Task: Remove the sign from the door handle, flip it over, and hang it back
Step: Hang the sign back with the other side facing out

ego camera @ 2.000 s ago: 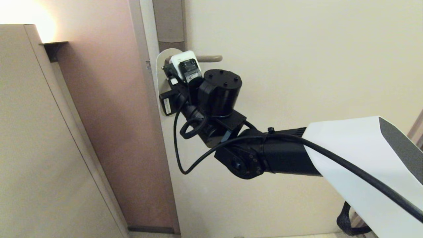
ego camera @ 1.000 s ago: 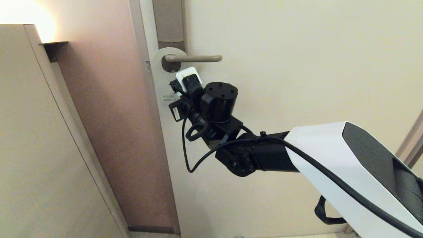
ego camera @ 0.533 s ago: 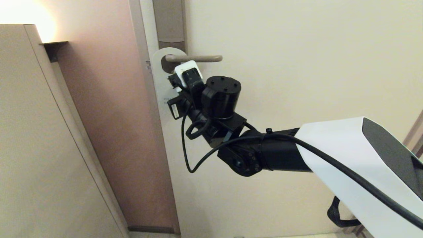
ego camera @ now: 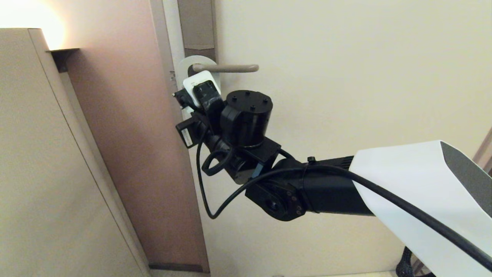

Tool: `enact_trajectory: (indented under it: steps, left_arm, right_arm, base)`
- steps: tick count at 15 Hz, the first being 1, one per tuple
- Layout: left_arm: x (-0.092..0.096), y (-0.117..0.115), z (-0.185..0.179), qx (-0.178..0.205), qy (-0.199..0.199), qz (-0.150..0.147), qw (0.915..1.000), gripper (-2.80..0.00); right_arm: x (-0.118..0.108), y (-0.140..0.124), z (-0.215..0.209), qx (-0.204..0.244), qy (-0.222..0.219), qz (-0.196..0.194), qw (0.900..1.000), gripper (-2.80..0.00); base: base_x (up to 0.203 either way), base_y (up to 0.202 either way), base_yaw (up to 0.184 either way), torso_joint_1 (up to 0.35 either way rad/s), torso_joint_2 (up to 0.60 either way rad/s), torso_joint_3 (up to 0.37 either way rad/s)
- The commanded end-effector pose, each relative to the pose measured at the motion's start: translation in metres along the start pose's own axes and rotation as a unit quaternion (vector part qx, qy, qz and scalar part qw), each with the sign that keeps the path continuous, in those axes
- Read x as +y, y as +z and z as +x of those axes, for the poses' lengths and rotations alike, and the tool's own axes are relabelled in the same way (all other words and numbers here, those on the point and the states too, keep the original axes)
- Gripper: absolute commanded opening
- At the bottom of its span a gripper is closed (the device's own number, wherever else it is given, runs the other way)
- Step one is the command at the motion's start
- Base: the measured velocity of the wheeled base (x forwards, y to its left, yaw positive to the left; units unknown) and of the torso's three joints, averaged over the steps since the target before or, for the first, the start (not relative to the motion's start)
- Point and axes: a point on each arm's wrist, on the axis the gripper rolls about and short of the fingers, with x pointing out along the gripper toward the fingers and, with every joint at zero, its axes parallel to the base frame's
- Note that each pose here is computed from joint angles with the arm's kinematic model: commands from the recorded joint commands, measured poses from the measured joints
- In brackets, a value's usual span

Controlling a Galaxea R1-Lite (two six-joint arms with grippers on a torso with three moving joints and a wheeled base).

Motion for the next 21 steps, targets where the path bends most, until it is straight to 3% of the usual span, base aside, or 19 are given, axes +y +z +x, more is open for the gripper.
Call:
enact_trajectory:
  steps: [1,8,13,17,21]
  left_arm:
    - [0.000,0.000,0.000,0.000,0.000,0.000,1.0000,-2.80]
    - [0.000,0.000,0.000,0.000,0.000,0.000,1.0000,-2.80]
    - [0.000,0.000,0.000,0.000,0.000,0.000,1.0000,-2.80]
    - [0.000,0.000,0.000,0.000,0.000,0.000,1.0000,-2.80]
    - [0.000,0.000,0.000,0.000,0.000,0.000,1.0000,-2.80]
  right_arm:
    - [0.004,-0.004,0.006,-0.007,-0.002,0.000,1.000,-2.80]
    - [0.010,-0.015,0.013,-0.009,-0.005,-0.003,1.000,-2.80]
    - [-0.005,0.010,-0.008,-0.002,-0.003,-0.005,1.000,-2.80]
    - [-0.040,0.037,-0.040,0.017,-0.019,-0.016,1.000,-2.80]
    - [-0.102,0.060,-0.076,0.076,-0.084,-0.039,0.993,-2.80]
  base:
    - [0.000,0.000,0.000,0.000,0.00,0.000]
    - [0.000,0.000,0.000,0.000,0.00,0.000]
    - [0.000,0.000,0.000,0.000,0.00,0.000]
    - [0.000,0.000,0.000,0.000,0.00,0.000]
    - [0.000,0.000,0.000,0.000,0.00,0.000]
